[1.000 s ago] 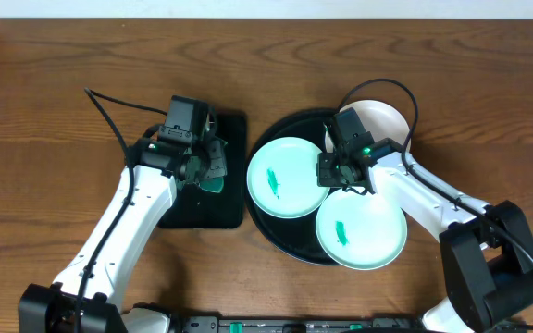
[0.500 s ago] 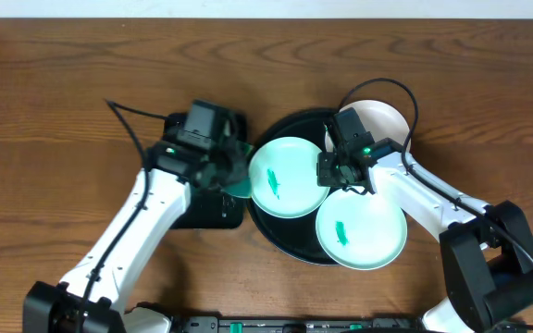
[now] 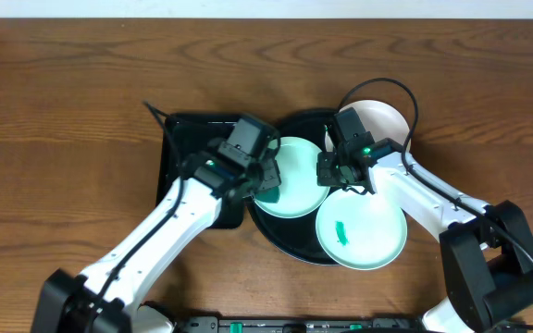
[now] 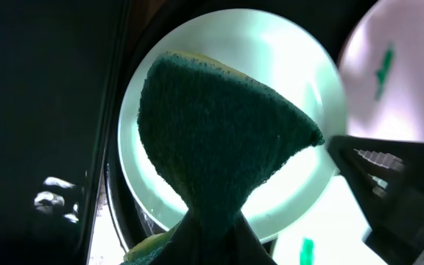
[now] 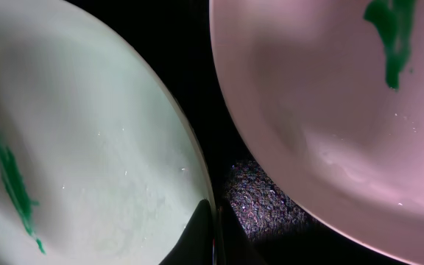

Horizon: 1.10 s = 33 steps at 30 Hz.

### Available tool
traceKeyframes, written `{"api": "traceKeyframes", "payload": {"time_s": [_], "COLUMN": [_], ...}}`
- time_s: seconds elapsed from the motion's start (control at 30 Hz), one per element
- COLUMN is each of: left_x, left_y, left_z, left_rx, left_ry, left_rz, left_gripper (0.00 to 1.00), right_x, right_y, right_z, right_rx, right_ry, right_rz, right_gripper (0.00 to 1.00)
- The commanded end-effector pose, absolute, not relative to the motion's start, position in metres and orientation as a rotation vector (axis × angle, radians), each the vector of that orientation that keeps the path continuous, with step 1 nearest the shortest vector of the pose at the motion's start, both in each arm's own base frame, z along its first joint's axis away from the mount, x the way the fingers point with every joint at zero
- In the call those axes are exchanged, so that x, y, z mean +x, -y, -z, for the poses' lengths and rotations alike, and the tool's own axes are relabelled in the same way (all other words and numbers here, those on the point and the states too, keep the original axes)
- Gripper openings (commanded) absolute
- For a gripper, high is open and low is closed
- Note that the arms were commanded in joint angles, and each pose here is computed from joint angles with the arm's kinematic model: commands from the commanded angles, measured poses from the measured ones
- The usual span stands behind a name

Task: Clean dirty plates on tray and stack at the side
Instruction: 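Move the held sponge with the left gripper over the pale green plate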

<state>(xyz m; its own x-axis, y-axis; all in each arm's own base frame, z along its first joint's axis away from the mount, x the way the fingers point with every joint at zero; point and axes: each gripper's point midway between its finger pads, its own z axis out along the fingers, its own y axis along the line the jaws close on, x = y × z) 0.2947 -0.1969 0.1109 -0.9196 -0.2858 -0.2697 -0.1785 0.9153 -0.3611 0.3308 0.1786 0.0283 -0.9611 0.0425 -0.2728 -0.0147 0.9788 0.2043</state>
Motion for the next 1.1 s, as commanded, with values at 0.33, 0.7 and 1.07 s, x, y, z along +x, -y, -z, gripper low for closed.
{"api": "traceKeyframes", "payload": {"time_s": [0.33, 0.7, 1.07], "left_x": [0.323, 0.321, 0.32], "left_y": [0.199, 0.193, 0.192], "left_z": [-0.05, -0.024, -0.014], "left_rx": [-0.394, -0.404, -0.329], "left_ry": [-2.773, -2.821, -2.847], "left_rz": [0.31, 0.223, 0.192], "left_gripper": [0.07, 0.07, 0.07], "right_x": [0.331, 0.331, 0.332], "right_y": [-0.181, -0.181, -0.182], "right_z": [-0.033, -0.033, -0.033], "right_rx": [0.039, 0.039, 0.033], "right_ry": [-2.837, -2.836, -2.833], "right_rz": [-0.318, -0.318, -0.32], "right_gripper": [0.01, 0.01, 0.01]}}
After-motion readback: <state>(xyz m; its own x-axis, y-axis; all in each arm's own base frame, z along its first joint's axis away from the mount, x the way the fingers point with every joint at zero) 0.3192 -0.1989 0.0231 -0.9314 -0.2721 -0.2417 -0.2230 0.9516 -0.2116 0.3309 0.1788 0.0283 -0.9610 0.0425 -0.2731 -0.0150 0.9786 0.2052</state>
